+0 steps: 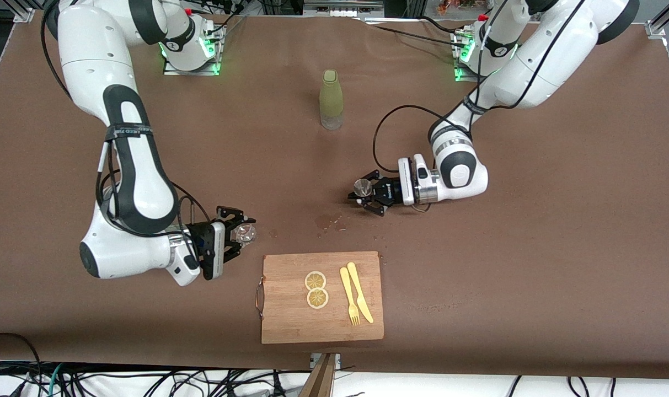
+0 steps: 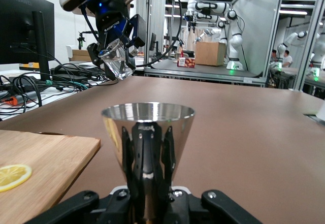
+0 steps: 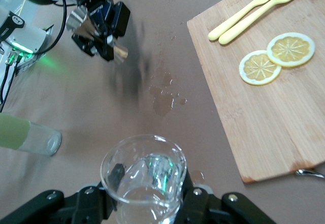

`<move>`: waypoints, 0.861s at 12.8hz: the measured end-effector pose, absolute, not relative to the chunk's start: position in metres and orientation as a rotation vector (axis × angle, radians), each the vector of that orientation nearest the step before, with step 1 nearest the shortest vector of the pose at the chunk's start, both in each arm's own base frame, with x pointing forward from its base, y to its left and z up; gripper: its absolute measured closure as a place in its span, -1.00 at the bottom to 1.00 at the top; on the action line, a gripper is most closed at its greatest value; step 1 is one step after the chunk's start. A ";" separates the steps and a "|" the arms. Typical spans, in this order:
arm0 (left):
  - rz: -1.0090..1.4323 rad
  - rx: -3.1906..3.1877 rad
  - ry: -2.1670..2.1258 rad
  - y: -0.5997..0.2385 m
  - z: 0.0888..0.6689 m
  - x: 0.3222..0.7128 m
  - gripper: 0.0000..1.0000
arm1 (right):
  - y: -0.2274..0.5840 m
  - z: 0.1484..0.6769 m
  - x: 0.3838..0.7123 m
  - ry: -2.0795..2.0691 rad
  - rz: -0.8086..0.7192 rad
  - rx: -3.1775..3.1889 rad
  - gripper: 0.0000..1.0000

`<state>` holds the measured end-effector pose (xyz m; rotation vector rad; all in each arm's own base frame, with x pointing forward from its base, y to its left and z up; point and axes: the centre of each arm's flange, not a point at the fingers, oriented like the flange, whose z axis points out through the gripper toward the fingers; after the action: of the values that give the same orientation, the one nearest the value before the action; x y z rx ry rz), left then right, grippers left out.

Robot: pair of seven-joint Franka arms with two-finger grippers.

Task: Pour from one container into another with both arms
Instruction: 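Lift the glass cup with the right gripper while the left gripper brings the steel cup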

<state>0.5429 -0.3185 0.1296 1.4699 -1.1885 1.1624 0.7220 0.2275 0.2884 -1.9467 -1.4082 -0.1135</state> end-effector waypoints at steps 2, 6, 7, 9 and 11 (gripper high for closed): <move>1.161 1.483 -1.160 -0.332 0.121 0.544 0.83 | 0.247 0.292 0.717 -1.420 -0.074 -2.000 0.02; 1.162 1.493 -1.136 -0.340 0.104 0.554 0.83 | 0.295 0.297 0.704 -1.441 -0.023 -2.083 0.02; 1.159 1.506 -1.139 -0.343 0.101 0.555 0.83 | 0.304 0.297 0.700 -1.442 -0.012 -2.091 0.02; 1.156 1.545 -1.140 -0.350 0.099 0.555 0.83 | 0.322 0.300 0.694 -1.446 0.000 -2.116 0.02; 1.155 1.568 -1.139 -0.356 0.100 0.556 0.83 | 0.344 0.302 0.685 -1.447 0.014 -2.150 0.02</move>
<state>0.5563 -0.3559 0.0999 1.5681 -1.1387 1.1551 0.6855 0.3438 0.3022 -2.1501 -1.4466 0.0140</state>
